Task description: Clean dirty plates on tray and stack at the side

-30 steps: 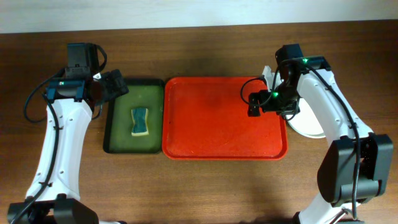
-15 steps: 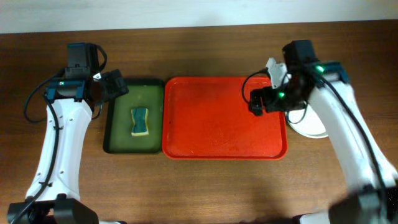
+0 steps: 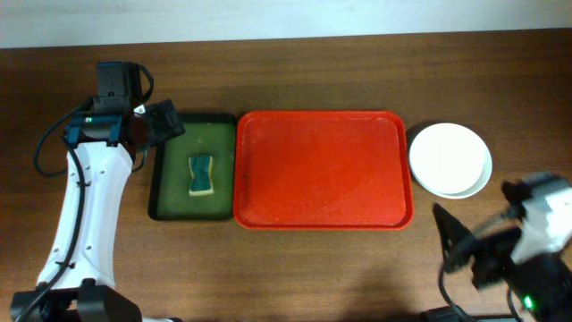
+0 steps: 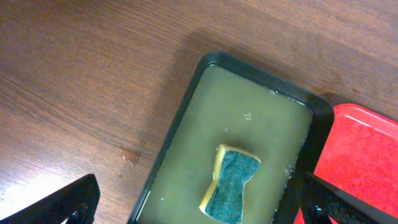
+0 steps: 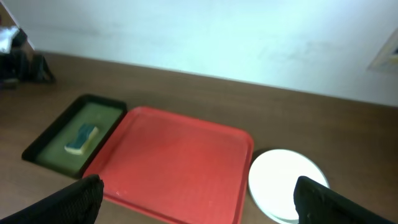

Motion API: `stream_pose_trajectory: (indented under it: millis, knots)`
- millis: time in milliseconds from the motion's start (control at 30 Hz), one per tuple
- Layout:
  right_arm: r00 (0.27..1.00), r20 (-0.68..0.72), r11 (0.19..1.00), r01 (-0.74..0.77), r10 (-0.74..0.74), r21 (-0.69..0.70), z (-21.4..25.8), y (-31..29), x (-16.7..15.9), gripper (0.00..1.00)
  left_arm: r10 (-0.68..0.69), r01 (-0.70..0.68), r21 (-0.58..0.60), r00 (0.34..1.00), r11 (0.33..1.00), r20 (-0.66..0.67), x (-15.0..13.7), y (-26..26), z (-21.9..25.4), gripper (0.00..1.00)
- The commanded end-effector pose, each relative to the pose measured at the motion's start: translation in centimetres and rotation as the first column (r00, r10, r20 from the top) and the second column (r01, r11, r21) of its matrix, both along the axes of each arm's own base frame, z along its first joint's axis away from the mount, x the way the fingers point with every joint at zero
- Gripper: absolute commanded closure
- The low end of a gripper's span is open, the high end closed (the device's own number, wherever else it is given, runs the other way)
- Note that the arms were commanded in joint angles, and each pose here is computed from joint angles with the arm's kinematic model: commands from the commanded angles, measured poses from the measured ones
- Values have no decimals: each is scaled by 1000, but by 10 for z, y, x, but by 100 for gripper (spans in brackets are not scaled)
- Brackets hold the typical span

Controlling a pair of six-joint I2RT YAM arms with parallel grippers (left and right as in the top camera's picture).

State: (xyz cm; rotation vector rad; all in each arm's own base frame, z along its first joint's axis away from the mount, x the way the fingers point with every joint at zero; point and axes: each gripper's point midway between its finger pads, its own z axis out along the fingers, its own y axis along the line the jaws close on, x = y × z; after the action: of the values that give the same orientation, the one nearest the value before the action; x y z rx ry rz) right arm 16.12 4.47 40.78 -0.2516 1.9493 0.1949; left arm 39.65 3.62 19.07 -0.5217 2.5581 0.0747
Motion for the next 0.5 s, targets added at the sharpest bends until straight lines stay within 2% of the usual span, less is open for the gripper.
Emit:
stream_pose_trajectory:
  millis: [0,100,233,333,467]
  knots:
    - [998,65,1000,9,-9,8,-5,-6,-28,2,10,-9,-7,1000,1000,5,1,0,1,1]
    - [989,146,1000,-10,6,25,-18,-6,-47,2,10,-9,-7,1000,1000,5,1,0,1,1]
    - [967,253,999,-13,2,41,-43,-6,-47,1,10,-10,-7,1000,1000,5,1,1,1,1]
    - [945,327,999,-17,-1,52,-60,-4,-34,2,10,-9,-7,1000,1000,5,1,0,1,1]
    - [876,482,997,-27,-12,75,-71,1,-1,2,10,-9,-7,1000,1000,4,1,0,0,1]
